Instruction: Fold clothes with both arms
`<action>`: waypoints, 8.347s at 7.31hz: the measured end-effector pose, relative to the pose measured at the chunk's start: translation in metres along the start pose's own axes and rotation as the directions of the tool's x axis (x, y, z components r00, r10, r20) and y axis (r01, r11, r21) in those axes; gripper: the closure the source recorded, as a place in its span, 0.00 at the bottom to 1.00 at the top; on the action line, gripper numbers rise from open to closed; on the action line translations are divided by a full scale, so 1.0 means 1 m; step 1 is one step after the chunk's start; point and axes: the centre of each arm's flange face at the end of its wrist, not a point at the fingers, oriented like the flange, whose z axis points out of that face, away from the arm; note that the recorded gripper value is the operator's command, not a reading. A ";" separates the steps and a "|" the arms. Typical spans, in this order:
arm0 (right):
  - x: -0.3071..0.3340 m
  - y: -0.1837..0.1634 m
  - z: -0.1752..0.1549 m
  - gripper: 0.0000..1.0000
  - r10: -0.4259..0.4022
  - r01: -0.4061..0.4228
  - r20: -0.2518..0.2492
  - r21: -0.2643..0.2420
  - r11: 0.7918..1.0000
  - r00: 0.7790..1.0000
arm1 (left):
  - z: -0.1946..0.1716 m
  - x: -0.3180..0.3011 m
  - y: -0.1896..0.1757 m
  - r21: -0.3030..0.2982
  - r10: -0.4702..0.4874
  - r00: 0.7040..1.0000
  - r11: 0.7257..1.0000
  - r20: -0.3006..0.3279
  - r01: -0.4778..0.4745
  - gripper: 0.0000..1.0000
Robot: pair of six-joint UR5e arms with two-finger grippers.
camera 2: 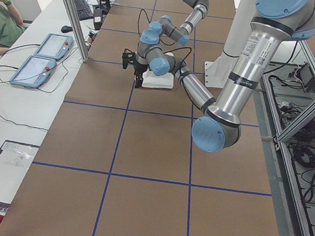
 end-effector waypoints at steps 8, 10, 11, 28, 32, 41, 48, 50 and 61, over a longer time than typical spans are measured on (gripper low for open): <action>0.026 -0.107 -0.012 0.00 -0.056 0.051 0.030 0.152 0.987 0.998 | -0.023 0.003 0.003 0.006 -0.004 1.000 1.000 0.000 0.004 0.00; 0.082 -0.141 -0.057 0.00 -0.087 0.084 0.020 0.128 0.988 0.996 | -0.032 -0.007 -0.009 0.025 0.059 0.998 0.998 0.004 -0.059 0.00; 0.131 -0.155 -0.083 0.00 -0.122 0.121 0.006 0.102 0.987 0.992 | -0.038 -0.023 -0.022 0.036 0.115 0.993 0.993 0.018 -0.116 0.00; 0.916 0.060 -0.047 0.00 -0.153 0.163 0.097 -0.114 0.980 0.984 | -0.072 -0.490 -0.130 -0.192 0.589 0.785 0.807 0.193 -0.559 0.00; 0.889 0.075 -0.088 0.00 -0.001 0.005 0.085 -0.052 0.999 0.996 | -0.072 -0.482 -0.128 -0.174 0.463 0.870 0.883 0.169 -0.436 0.00; 0.807 0.076 -0.097 0.00 0.038 -0.032 0.091 -0.062 0.998 0.995 | -0.072 -0.478 -0.129 -0.173 0.460 0.872 0.884 0.166 -0.434 0.00; 0.826 0.095 -0.091 0.00 0.071 -0.066 0.067 -0.075 0.995 0.995 | -0.072 -0.475 -0.129 -0.156 0.377 0.912 0.922 0.163 -0.353 0.00; 0.826 0.094 -0.091 0.00 0.071 -0.066 0.067 -0.074 0.995 0.995 | -0.072 -0.474 -0.130 -0.150 0.361 0.920 0.929 0.156 -0.339 0.00; 0.820 0.064 -0.081 0.00 0.071 -0.065 0.069 -0.083 0.994 0.995 | -0.072 -0.472 -0.131 -0.149 0.361 0.920 0.929 0.155 -0.339 0.00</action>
